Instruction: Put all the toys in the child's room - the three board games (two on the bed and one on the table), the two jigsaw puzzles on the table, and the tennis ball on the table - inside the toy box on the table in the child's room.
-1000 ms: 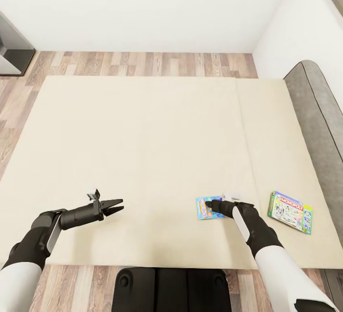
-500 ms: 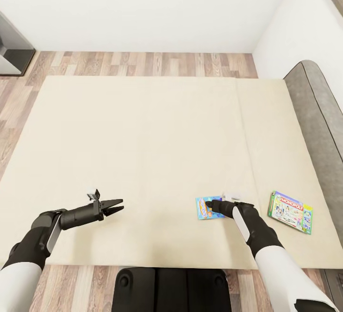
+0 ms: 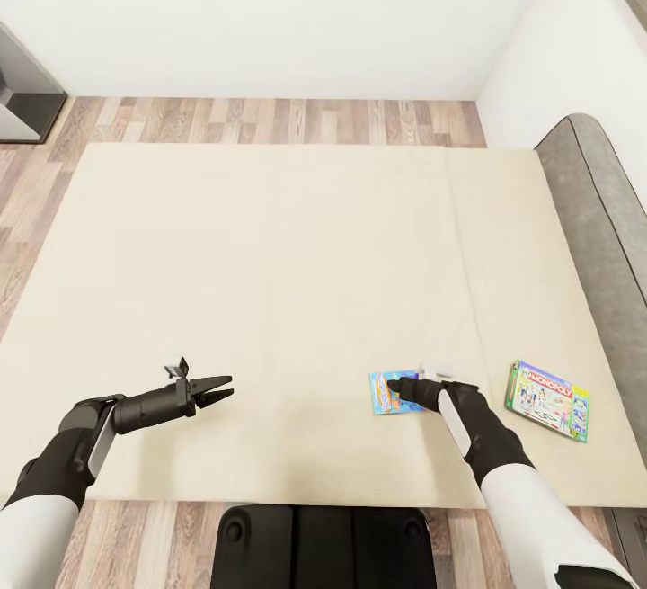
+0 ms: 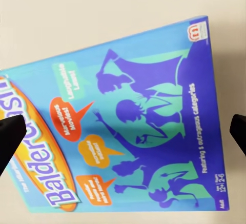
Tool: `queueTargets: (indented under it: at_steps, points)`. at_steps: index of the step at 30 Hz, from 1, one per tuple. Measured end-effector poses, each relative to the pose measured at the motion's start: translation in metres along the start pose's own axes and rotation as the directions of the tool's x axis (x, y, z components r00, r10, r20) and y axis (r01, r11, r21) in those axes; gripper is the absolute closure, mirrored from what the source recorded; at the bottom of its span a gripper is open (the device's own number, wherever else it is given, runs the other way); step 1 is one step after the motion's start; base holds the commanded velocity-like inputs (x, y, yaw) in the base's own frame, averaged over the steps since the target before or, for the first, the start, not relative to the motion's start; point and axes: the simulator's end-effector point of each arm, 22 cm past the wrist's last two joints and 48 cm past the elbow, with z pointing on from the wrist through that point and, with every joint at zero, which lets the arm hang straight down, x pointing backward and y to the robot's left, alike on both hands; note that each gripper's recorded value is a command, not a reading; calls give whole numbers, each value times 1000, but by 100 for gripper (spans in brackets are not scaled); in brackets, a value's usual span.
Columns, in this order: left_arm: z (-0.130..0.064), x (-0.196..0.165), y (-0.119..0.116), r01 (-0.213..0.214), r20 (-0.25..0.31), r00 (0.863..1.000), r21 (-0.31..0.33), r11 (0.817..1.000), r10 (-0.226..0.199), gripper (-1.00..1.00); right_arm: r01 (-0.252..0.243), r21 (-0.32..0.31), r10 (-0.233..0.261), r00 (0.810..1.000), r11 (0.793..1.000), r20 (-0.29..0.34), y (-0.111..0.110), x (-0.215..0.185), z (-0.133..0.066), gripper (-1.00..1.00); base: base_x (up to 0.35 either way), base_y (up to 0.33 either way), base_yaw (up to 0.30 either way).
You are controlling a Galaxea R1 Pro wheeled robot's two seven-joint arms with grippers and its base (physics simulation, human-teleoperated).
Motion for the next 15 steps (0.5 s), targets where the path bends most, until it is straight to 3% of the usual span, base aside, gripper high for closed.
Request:
queueTargets:
  at_steps: [15]
  points:
    - [0, 0, 0, -1, 1, 1000, -1, 1000, 1, -100, 0, -1, 0, 1000, 1000, 0, 1, 0, 0, -100, 0, 0, 0]
